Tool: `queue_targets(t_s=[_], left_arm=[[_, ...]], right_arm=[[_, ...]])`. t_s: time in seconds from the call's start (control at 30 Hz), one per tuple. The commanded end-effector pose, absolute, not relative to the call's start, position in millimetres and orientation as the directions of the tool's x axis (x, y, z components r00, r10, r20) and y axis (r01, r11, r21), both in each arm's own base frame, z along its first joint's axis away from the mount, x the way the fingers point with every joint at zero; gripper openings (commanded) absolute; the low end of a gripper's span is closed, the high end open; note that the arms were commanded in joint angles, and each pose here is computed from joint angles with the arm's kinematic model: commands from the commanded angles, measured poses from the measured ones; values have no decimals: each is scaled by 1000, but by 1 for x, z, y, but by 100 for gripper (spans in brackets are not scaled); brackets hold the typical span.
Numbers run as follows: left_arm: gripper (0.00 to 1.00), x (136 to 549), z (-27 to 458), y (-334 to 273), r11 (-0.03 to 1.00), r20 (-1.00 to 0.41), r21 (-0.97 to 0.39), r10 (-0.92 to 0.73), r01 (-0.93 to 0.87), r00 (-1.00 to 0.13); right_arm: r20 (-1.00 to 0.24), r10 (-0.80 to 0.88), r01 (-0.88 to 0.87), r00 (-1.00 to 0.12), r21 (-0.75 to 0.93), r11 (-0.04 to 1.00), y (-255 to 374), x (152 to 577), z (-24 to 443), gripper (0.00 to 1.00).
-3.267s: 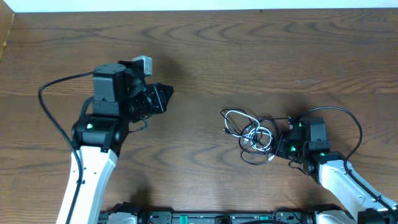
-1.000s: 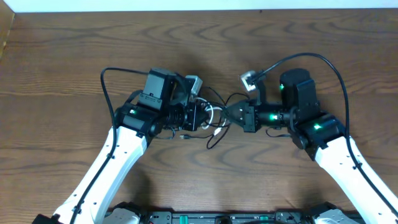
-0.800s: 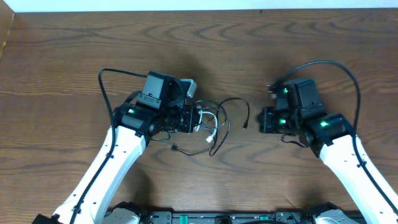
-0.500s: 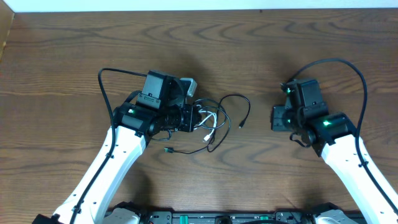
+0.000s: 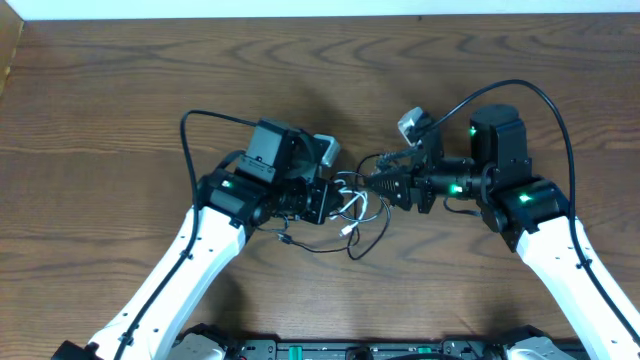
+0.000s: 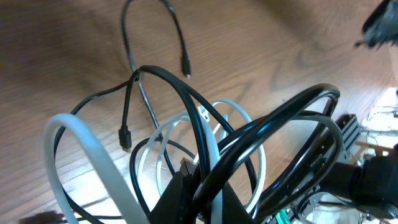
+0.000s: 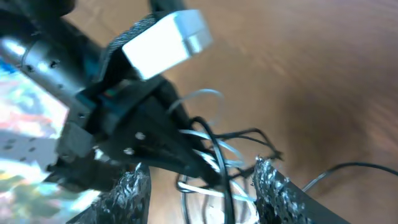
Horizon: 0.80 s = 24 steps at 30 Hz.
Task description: Untangle cables
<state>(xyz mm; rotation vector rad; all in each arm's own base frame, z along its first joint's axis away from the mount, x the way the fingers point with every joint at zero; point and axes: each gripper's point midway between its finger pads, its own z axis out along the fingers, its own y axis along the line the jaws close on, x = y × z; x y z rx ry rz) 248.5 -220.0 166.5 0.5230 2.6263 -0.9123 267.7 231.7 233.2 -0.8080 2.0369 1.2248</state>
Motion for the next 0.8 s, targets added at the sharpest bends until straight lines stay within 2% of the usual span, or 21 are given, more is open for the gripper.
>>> queue_targets(t_s=[0.0,0.1,0.23,0.6,0.77], left_arm=[[8,248,172,-226,703,-429,-530,260,474,-865],[8,249,173,-227,700,-438,-530,258,479,-861],[8,243,183,-238,635,-446,-587,265,503,-855],[8,232,192,-248,562,-437,-647,281,516,-854],[8,228,192,-251,554,-437,-646,294,524,-850]], right_arm=[[-780,-214,-798,-588,517,308,234,254,238,49],[-752,-249,-781,-610,518,349,228,251,224,49],[-706,-281,-741,-650,506,442,219,254,202,45],[-712,-282,-742,-643,488,459,219,261,198,37],[-733,-275,-756,-622,472,454,221,265,203,38]])
